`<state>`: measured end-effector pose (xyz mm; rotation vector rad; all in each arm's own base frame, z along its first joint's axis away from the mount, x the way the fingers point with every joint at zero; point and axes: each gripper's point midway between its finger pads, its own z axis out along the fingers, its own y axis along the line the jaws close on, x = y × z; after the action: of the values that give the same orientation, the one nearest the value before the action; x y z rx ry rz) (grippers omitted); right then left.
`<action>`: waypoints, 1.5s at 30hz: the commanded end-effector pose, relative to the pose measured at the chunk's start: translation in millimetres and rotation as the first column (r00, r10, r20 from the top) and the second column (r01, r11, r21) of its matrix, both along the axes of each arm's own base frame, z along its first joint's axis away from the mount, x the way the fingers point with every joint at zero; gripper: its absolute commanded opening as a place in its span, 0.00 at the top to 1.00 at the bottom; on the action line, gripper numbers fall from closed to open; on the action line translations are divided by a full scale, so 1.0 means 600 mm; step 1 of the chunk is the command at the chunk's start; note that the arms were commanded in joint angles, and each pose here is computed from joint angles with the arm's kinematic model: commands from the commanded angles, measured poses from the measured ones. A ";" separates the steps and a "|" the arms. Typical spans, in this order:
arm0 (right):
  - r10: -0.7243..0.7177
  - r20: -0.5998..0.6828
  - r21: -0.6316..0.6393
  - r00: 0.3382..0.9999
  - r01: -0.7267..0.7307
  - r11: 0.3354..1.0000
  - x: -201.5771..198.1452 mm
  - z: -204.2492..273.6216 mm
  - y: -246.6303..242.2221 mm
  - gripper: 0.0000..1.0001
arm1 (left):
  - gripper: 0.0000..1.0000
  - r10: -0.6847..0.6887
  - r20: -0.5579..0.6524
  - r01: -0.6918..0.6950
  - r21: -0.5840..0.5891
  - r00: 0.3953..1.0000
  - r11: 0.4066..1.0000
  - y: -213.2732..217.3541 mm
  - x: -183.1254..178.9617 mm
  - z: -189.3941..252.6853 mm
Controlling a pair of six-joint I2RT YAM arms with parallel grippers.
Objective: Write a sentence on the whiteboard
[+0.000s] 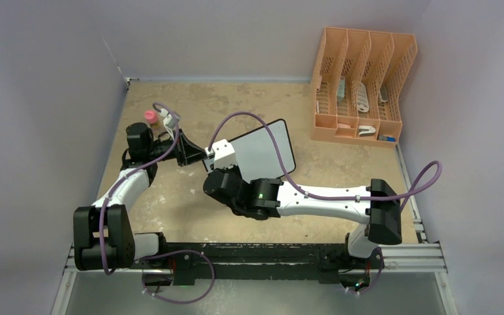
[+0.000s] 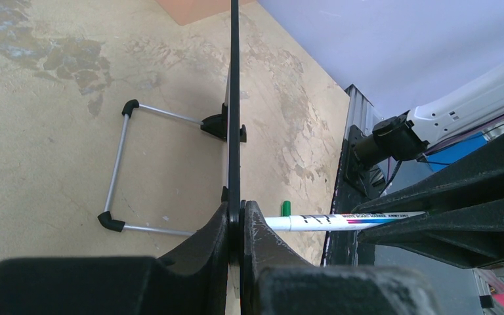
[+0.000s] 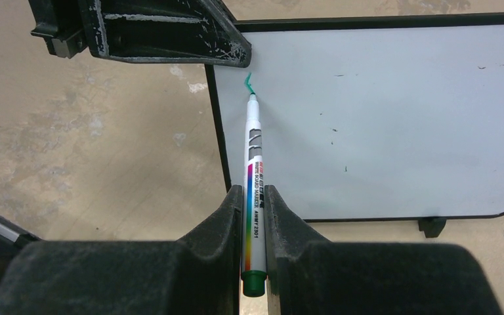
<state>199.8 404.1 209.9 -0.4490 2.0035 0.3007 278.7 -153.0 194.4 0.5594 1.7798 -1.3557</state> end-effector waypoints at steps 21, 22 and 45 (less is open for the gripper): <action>-0.068 0.008 0.034 0.998 0.068 0.997 0.004 0.019 -0.019 1.00 | 1.00 -0.034 0.082 0.034 0.009 0.996 0.999 -0.006 -0.006 0.021; -0.069 0.009 0.036 0.998 0.068 0.997 0.004 0.021 -0.019 1.00 | 1.00 -0.033 0.083 0.033 0.009 0.996 0.999 -0.006 -0.006 0.021; -0.051 0.037 0.096 0.998 0.047 0.994 0.007 0.061 -0.011 1.00 | 1.00 -0.031 0.083 0.030 0.012 0.996 0.999 -0.006 -0.005 0.020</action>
<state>200.4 397.3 217.3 -0.4028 2.0021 0.3039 278.3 -153.7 194.6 0.5704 1.7749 -1.3465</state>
